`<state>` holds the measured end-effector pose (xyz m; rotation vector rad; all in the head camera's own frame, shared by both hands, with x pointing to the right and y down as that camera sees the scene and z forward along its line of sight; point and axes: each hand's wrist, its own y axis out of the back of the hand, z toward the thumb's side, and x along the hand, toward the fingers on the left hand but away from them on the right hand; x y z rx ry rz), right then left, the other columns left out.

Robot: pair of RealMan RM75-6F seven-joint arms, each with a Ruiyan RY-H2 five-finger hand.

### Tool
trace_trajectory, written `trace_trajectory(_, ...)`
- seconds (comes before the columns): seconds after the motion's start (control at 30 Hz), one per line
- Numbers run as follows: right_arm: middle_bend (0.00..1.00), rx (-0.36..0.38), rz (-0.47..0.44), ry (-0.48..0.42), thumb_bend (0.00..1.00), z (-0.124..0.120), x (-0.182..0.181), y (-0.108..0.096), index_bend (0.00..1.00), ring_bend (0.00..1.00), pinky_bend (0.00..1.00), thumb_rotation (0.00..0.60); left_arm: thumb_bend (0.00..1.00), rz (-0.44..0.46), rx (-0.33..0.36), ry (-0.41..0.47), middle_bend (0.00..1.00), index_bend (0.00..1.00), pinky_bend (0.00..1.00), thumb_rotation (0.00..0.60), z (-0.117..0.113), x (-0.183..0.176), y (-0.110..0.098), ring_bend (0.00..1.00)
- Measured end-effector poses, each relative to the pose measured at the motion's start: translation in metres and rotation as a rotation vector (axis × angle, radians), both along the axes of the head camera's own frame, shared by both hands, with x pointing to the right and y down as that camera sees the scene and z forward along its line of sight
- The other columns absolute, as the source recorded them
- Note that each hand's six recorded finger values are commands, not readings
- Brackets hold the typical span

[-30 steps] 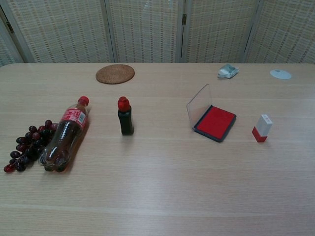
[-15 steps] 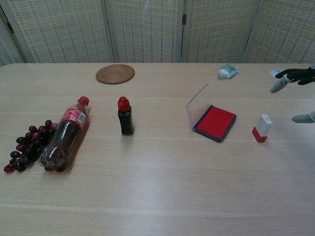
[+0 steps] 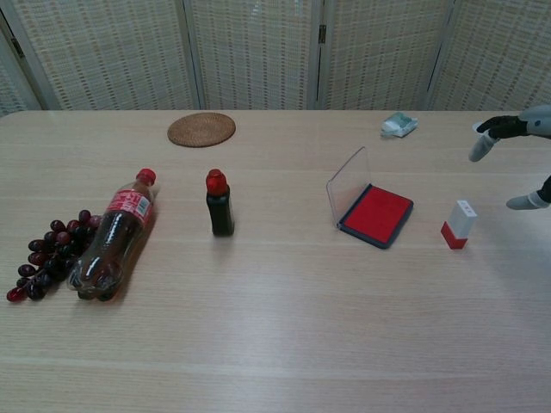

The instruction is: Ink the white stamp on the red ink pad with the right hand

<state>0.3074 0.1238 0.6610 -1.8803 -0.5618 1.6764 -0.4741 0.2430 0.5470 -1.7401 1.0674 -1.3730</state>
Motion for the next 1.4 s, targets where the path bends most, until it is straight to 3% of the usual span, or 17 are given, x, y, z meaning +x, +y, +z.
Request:
trace_trajectory(0.37,0.00,-0.008,-0.012,0.063,0.24,0.020,-0.003,0.007,0.22,0.00,0.00,0.600,0.43,0.002,0.007,0.020,0.00,0.00,0.00,0.600,-0.003,-0.001,0.000,0.00)
trace_trajectory(0.7,0.00,-0.033,0.001,0.048,0.25,0.039,-0.006,0.011,0.22,0.00,0.00,0.600,0.43,-0.001,0.011,0.022,0.00,0.00,0.00,0.600,-0.005,-0.001,0.000,0.00)
trace_trajectory(1.4,0.00,-0.030,-0.014,0.057,0.30,0.053,-0.014,0.010,0.30,0.00,0.00,0.600,0.43,-0.008,0.019,0.035,0.00,0.00,0.00,0.600,-0.008,-0.003,0.000,0.00)
